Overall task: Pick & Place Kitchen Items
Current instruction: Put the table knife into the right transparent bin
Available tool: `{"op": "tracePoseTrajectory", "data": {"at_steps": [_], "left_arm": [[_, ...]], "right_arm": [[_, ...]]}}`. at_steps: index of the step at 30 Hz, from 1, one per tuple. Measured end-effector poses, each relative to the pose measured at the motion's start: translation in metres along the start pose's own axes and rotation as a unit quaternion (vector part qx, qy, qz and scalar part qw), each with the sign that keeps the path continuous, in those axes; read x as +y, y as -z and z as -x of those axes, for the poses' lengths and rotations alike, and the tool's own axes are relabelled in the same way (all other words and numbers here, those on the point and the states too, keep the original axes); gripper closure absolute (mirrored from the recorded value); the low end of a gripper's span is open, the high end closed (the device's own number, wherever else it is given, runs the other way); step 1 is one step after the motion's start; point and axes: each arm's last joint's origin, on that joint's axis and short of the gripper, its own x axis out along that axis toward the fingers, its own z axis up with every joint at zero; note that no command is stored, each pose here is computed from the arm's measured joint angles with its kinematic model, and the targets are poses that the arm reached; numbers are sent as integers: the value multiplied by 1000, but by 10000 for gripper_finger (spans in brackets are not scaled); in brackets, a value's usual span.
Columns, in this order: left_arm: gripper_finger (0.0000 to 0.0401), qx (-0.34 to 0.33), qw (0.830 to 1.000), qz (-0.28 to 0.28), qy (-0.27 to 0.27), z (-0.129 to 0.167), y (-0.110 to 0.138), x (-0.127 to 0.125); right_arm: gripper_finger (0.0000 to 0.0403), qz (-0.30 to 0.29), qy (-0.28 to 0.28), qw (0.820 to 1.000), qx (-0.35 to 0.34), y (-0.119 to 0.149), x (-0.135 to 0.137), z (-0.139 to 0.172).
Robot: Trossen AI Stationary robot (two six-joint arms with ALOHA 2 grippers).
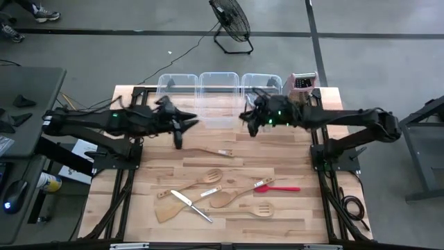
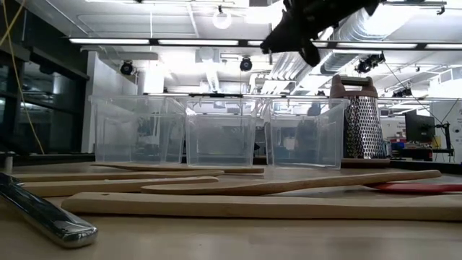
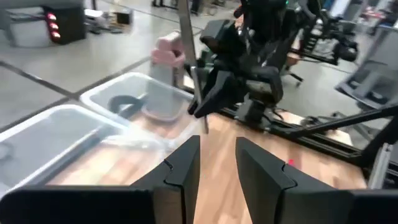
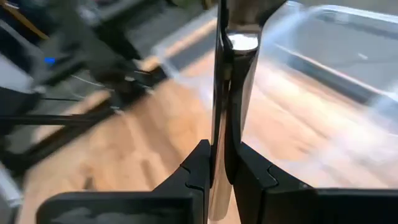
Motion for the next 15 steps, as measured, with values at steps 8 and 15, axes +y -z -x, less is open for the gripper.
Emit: {"op": "tracePoseTrajectory", "data": {"at_steps": [8, 15], "left_arm": [[299, 0, 998, -43, -47, 33, -5, 19], [299, -3, 998, -54, -30, 26, 1, 42]], "right_arm": [[368, -12, 147, 984, 99, -32, -50, 27], [368, -45, 202, 966, 156, -33, -94, 21]]}}
